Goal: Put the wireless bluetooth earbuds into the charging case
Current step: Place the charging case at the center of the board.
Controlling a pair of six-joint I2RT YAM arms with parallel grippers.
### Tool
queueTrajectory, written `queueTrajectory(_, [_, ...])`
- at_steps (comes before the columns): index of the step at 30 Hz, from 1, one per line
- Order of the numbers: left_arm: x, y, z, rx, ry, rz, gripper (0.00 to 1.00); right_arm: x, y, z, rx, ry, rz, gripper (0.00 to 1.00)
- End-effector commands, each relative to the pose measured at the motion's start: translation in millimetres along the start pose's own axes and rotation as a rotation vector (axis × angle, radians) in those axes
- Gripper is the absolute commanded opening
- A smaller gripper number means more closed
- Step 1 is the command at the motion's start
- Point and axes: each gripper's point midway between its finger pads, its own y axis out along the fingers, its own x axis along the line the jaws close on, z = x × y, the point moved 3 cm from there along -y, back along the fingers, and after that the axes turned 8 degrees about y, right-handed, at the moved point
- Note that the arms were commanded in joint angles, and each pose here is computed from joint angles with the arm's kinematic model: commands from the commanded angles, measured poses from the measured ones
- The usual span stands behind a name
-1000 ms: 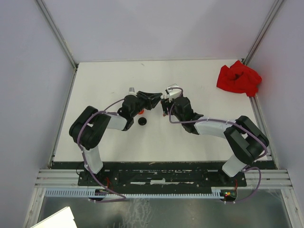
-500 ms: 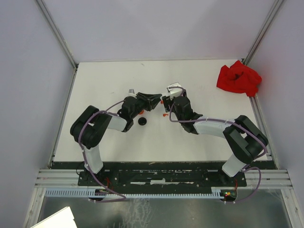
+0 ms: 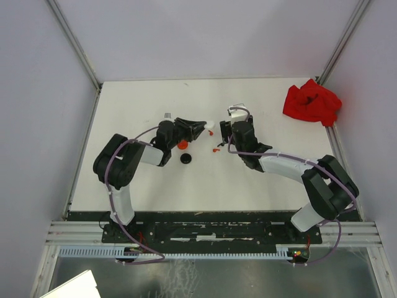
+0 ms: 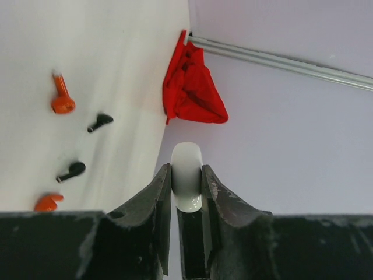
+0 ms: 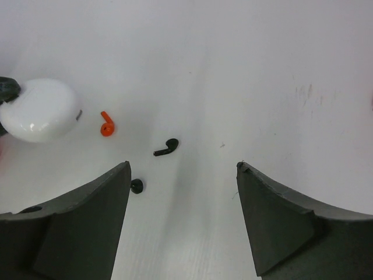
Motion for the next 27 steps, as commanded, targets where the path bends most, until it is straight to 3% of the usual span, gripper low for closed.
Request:
queueTrajectory(1, [-4.9, 16.0, -36.3, -0.048, 0.253, -0.037, 0.03, -14.0, -7.4, -31.2, -0.002, 0.119, 0.016, 0.81])
queueTrajectory(15, [42.0, 41.5, -119.5, -0.195, 0.509, -0.315, 0.03, -17.3, -14.1, -39.4, 0.02, 0.131, -0.032, 0.81])
queueTrajectory(27, [69.5, 53.0, -134.2, -0.191, 0.564, -0.42, 0.03, -11.5, -14.5, -44.3, 0.02, 0.136, -0.072, 0.81])
